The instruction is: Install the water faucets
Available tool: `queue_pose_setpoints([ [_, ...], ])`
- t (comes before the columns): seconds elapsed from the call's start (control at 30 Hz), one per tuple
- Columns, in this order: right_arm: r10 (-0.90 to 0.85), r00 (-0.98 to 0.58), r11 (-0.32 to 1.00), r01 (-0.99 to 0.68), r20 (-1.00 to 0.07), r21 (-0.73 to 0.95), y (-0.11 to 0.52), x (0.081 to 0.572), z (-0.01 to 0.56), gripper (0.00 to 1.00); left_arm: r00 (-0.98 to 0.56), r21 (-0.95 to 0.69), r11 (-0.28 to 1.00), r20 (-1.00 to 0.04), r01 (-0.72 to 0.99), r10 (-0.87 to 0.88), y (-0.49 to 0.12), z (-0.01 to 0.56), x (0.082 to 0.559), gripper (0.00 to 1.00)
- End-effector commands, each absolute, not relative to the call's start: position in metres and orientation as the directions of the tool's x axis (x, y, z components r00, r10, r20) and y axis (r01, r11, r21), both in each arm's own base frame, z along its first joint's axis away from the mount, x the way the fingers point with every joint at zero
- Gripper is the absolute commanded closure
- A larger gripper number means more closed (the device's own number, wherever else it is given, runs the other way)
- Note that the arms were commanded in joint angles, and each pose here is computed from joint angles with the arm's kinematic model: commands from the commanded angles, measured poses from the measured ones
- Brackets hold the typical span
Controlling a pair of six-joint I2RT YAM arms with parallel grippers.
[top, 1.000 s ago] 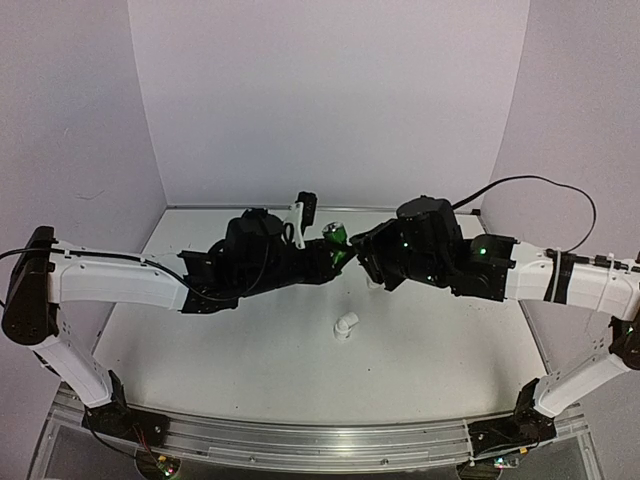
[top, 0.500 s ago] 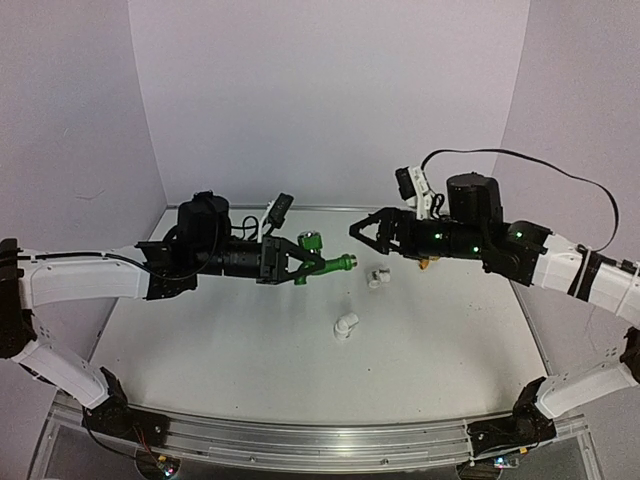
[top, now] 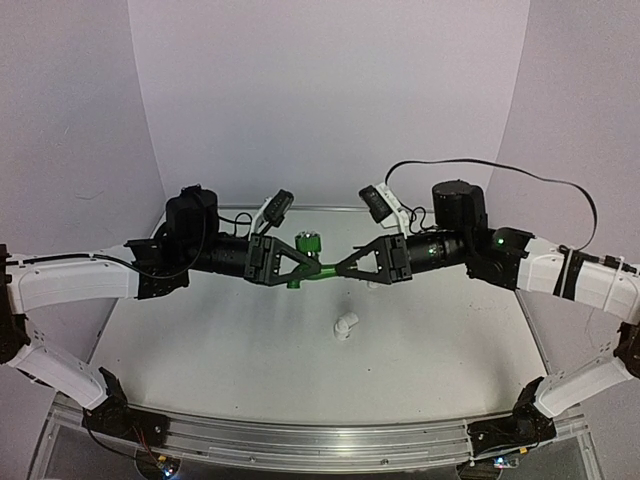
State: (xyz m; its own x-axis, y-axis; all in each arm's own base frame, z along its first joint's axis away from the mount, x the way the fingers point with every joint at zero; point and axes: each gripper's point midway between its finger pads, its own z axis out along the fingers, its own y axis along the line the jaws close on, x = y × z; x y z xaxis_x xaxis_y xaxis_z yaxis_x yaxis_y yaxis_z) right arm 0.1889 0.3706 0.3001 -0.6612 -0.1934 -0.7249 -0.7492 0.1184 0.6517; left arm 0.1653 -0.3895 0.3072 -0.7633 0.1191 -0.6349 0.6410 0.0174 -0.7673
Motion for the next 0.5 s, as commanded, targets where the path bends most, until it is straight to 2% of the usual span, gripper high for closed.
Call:
queue_pose_setpoints([
  [0.0,-0.168,-0.629,0.054,-0.775,-0.759,0.63,0.376,0.187,0.315,0.81,-0.729,-0.736,-0.056,-0.676,0.674,0.104,-0.388,0.333,0.159,1.0],
  [0.07,-0.152,-0.633,0.07,-0.773,-0.759,0.63,0.376,0.191,0.315,0.99,-0.734,-0.741,-0.052,-0.671,0.67,0.101,-0.388,0.333,0.16,0.99],
  [0.17,-0.104,-0.637,0.116,-0.77,-0.764,0.627,0.374,0.2,0.313,1.0,-0.757,-0.762,-0.042,-0.647,0.646,0.098,-0.391,0.333,0.163,0.7],
  [0.27,-0.052,-0.641,0.133,-0.765,-0.766,0.63,0.373,0.206,0.313,1.0,-0.779,-0.786,-0.034,-0.617,0.617,0.109,-0.395,0.328,0.166,0.55],
  [0.4,-0.052,-0.655,0.121,-0.753,-0.754,0.646,0.378,0.207,0.31,1.0,-0.785,-0.791,-0.024,-0.611,0.612,0.106,-0.395,0.325,0.168,0.52],
  [0.47,-0.053,-0.661,0.127,-0.748,-0.748,0.652,0.38,0.209,0.308,1.0,-0.782,-0.788,-0.029,-0.614,0.615,0.104,-0.395,0.328,0.167,0.55],
])
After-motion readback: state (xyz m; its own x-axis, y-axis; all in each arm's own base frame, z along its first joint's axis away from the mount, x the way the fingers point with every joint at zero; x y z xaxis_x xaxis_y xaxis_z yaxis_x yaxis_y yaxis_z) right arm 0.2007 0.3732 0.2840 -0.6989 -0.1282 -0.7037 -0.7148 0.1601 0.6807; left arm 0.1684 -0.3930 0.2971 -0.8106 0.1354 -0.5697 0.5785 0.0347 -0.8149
